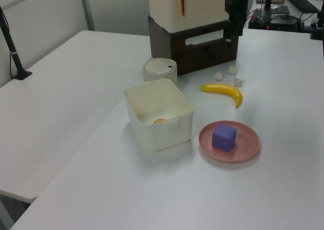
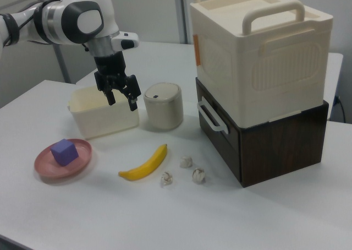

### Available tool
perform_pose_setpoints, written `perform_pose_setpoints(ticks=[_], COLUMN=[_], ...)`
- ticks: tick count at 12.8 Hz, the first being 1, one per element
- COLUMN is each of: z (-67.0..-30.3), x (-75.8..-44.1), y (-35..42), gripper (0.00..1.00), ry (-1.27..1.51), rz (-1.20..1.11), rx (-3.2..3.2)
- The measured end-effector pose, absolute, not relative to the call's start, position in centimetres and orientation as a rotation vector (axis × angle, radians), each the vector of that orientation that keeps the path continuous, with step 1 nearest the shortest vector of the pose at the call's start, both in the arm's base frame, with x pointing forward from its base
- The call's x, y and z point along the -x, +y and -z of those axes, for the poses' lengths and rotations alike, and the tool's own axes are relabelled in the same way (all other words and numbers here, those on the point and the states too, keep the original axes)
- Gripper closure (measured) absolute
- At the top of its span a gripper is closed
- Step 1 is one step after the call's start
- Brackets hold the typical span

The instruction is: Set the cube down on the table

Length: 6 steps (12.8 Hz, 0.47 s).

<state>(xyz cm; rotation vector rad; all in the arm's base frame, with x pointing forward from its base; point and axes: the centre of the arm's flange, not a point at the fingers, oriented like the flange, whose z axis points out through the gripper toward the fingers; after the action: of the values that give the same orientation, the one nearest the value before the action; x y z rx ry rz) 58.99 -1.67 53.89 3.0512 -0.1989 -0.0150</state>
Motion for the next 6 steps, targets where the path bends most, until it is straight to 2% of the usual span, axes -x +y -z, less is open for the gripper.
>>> perform_pose_setpoints(ticks=[6], z=[-53.7], x=[-59.0], y=[-3.6], gripper=[0.00], ry=[-0.225], rz=[0.022], rx=[-3.049])
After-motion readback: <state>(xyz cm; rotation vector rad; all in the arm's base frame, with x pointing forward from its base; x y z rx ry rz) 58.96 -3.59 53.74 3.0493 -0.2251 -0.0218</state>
